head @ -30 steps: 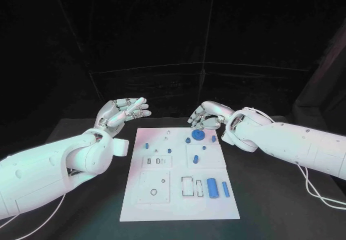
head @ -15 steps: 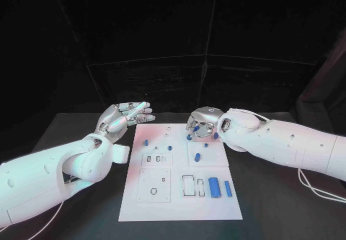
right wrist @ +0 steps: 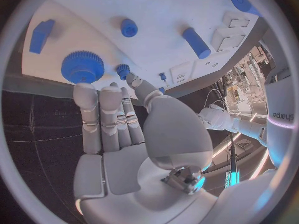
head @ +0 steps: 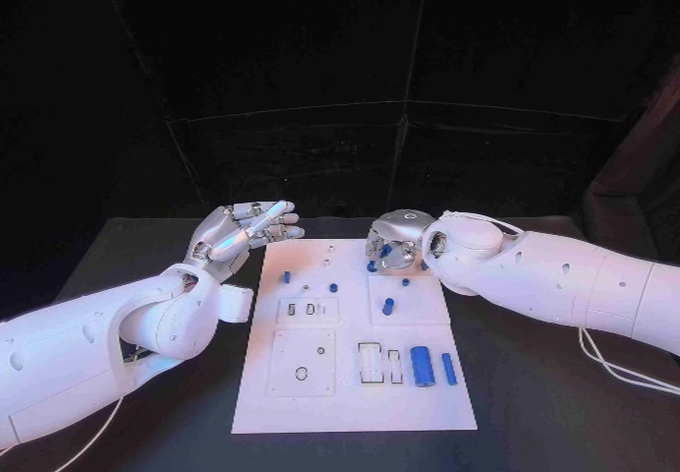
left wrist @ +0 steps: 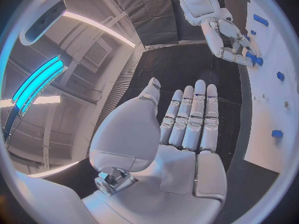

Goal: Assemble the parts on the task board

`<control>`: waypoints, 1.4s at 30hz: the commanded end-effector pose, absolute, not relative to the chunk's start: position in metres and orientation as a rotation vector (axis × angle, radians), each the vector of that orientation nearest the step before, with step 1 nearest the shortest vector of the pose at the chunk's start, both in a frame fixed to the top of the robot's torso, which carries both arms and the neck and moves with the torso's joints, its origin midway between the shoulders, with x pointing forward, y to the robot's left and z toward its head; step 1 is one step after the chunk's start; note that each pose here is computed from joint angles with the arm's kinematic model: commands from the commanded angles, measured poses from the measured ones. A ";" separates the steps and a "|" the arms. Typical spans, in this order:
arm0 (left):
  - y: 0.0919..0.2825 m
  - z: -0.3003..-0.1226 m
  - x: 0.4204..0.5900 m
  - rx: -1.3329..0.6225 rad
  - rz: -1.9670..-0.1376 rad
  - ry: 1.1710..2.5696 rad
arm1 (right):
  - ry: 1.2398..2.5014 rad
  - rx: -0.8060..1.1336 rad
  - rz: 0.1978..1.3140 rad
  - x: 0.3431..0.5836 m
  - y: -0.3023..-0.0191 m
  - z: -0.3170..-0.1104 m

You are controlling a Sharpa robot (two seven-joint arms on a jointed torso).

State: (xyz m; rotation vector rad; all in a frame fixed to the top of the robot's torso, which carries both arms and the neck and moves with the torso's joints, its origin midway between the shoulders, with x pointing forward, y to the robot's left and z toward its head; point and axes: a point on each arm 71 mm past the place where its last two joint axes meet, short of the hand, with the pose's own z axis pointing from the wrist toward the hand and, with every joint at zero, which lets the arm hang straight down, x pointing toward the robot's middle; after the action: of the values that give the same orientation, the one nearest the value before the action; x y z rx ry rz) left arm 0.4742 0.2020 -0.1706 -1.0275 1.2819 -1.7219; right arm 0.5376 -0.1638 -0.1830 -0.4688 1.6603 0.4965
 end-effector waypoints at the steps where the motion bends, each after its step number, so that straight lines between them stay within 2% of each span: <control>1: 0.201 -0.169 0.473 -1.025 -1.746 1.286 | 1.677 -0.487 0.470 0.539 -0.163 -0.183; 22: 0.204 -0.169 0.473 -1.029 -1.740 1.292 | 1.740 -0.516 0.464 0.541 -0.157 -0.189; 33: 0.207 -0.169 0.473 -1.033 -1.730 1.292 | 1.578 -0.461 0.542 0.537 -0.158 -0.175; 35: 0.208 -0.170 0.473 -1.034 -1.728 1.293 | 1.542 -0.432 0.556 0.538 -0.156 -0.168; 42: 0.208 -0.170 0.474 -1.035 -1.727 1.295 | 1.490 -0.383 0.550 0.545 -0.148 -0.156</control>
State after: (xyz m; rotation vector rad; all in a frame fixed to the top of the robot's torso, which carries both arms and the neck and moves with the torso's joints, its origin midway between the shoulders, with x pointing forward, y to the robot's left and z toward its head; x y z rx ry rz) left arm 0.4738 0.2091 -0.1712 -1.0393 1.2933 -1.7100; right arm 0.5426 -0.1470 -0.1623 -0.4295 1.5487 0.5496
